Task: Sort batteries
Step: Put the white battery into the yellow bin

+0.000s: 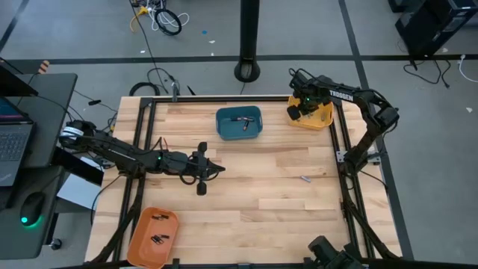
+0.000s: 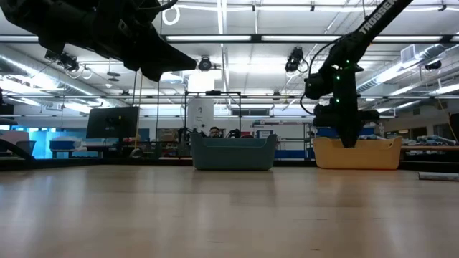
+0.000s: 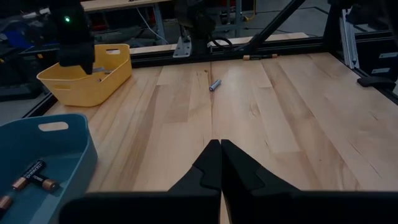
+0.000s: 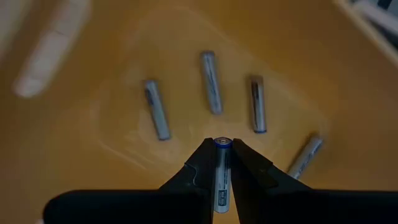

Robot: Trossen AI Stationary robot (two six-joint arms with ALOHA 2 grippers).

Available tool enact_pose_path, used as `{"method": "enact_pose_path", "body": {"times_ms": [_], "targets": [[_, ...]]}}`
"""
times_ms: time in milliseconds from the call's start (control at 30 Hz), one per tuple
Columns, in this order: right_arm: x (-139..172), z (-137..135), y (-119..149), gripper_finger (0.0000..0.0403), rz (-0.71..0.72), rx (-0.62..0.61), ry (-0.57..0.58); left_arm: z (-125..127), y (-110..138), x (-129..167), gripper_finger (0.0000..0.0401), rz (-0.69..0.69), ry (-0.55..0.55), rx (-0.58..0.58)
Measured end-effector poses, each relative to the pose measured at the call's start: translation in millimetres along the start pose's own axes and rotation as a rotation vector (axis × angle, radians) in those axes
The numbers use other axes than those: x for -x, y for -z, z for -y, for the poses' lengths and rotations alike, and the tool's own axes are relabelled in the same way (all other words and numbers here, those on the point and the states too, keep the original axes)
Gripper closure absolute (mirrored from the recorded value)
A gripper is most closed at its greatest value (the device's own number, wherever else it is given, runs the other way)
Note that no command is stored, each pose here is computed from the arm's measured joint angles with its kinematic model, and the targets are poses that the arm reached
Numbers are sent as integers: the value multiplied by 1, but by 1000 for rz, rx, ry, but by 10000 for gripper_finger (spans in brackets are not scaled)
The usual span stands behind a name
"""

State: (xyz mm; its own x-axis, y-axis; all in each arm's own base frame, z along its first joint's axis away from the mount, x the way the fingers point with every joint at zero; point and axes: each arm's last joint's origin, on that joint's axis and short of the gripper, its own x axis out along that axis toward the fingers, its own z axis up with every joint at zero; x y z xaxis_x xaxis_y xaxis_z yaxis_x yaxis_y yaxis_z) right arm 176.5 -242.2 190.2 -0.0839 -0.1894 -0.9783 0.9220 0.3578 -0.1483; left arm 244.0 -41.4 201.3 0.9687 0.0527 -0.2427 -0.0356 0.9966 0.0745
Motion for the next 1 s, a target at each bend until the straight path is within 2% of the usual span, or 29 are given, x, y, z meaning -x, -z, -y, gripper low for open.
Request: {"method": "enact_pose_path", "body": {"times_ms": [267, 633, 1000], "targets": [[-14, 3, 4, 361, 14, -48, -3, 0, 0, 0, 395, 0, 0, -1], [-31, 3, 13, 360, 23, -55, -11, 0, 0, 0, 395, 1, -1, -3], [-31, 4, 14, 329, 20, -54, -11, 0, 0, 0, 395, 1, 0, -3]]}}
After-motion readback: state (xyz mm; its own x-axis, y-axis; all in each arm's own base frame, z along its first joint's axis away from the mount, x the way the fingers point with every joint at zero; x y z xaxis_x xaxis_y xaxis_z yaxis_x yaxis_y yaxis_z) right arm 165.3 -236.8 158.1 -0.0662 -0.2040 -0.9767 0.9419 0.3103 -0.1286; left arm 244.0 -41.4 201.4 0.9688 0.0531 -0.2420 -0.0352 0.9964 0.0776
